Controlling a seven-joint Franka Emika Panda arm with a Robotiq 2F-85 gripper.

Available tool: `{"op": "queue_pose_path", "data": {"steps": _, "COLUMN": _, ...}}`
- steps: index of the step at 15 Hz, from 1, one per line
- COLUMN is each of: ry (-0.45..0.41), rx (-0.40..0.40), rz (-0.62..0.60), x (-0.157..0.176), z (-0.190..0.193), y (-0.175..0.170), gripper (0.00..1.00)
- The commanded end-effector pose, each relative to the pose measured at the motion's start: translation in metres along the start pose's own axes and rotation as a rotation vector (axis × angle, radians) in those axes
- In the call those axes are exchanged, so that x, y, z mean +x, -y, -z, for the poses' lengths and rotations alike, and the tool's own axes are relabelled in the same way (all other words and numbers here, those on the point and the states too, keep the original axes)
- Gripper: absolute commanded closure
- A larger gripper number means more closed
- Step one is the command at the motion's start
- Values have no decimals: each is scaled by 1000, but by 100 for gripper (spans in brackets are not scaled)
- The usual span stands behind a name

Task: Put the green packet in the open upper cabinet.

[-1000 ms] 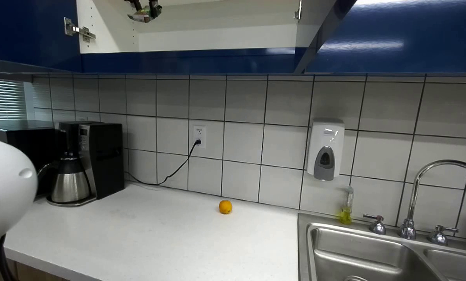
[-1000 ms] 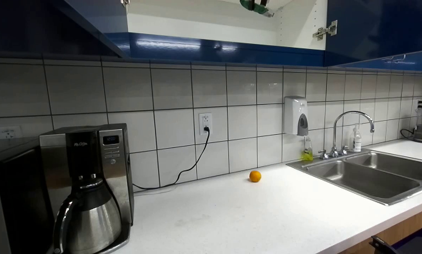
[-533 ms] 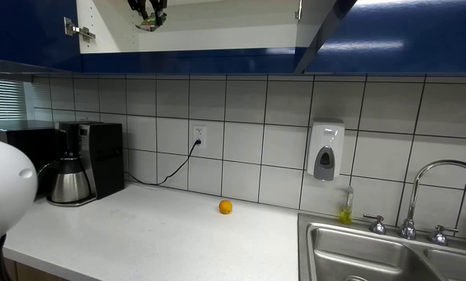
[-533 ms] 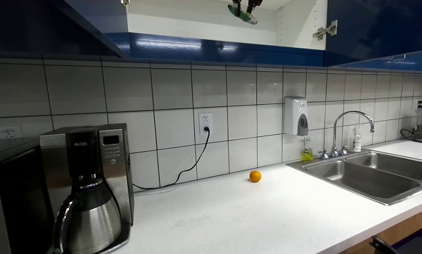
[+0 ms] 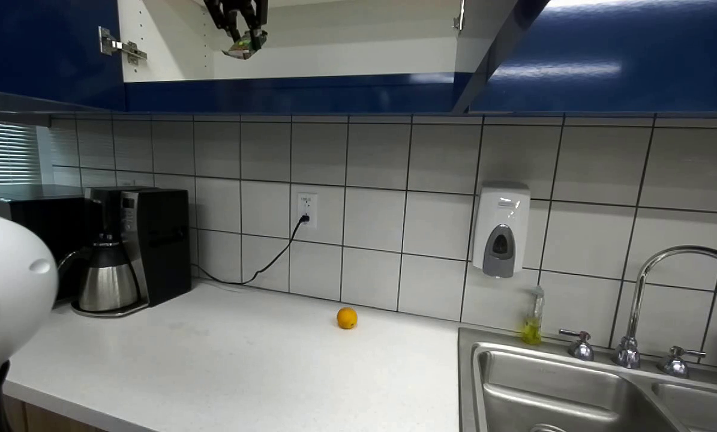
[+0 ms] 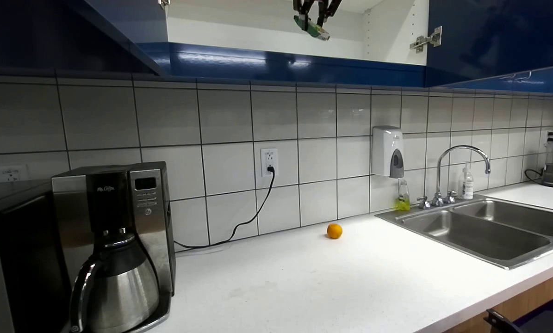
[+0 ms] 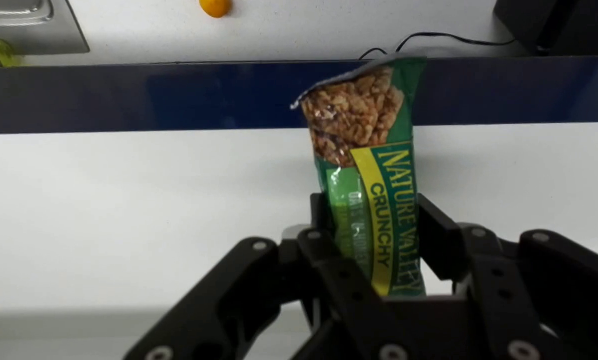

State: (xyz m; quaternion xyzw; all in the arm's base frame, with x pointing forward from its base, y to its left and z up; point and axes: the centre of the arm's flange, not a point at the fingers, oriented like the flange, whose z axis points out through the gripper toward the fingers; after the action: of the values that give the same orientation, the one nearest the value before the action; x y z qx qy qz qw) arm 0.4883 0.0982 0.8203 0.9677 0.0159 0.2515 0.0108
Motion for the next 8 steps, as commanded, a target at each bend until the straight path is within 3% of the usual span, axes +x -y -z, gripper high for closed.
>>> {"op": "queue_pose_path", "data": {"steps": 1, "ry": -27, "rx": -24, "rz": -32, "x": 21, "z": -2, "y": 5, "gripper": 82}}
{"op": "queue_pose_path", "data": {"steps": 8, "ry": -30, "rx": -27, "rz": -44, "x": 37, "z": -21, "y": 8, "gripper": 82}}
